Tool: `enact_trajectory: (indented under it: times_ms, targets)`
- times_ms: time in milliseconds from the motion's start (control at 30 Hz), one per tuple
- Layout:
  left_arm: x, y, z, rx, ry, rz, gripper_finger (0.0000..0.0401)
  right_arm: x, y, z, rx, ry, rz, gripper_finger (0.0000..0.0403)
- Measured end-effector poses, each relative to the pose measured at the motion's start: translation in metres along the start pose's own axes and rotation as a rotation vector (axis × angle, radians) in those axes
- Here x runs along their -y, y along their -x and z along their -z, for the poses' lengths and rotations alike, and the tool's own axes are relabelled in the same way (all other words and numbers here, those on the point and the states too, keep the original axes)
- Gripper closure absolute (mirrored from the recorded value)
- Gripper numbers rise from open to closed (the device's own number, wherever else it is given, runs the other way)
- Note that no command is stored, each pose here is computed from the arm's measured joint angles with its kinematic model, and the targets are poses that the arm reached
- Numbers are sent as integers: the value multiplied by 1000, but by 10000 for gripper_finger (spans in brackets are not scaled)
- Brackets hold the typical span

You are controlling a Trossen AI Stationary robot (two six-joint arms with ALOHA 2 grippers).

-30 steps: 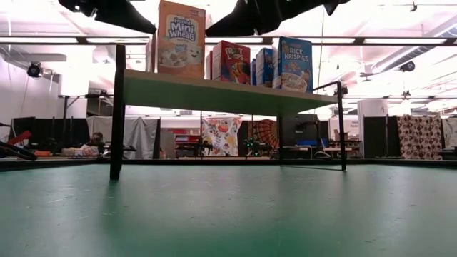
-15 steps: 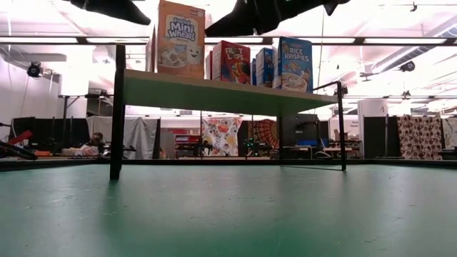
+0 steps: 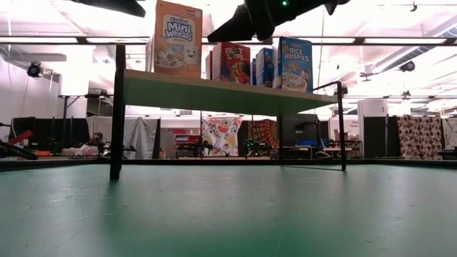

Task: Stack cereal on shelf
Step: Put the orange cereal box on the shelf aligned with other orange cereal boxes

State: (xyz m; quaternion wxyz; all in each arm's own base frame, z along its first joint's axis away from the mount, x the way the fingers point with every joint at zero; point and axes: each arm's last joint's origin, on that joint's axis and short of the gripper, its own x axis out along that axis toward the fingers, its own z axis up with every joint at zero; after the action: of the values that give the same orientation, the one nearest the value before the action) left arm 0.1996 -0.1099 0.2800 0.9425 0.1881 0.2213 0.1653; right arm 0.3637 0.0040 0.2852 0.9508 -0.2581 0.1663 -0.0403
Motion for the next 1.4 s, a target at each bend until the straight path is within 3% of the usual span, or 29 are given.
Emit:
enact_trajectory:
  times_ms: [300, 567, 733, 967, 1400]
  targets:
    - [3, -3, 1, -11, -13, -3, 400, 0, 18, -13, 26, 0, -23, 394]
    - [2, -5, 2, -16, -11, -15, 400, -14, 20, -16, 138, -44, -312, 394]
    - [2, -5, 2, -16, -11, -15, 400, -18, 6, -11, 141, -33, -282, 394]
    - [2, -5, 2, -17, -12, -15, 400, -16, -3, -8, 112, 6, -137, 394]
    - [2, -5, 2, -16, -12, -16, 400, -11, -4, -7, 115, 3, -115, 394]
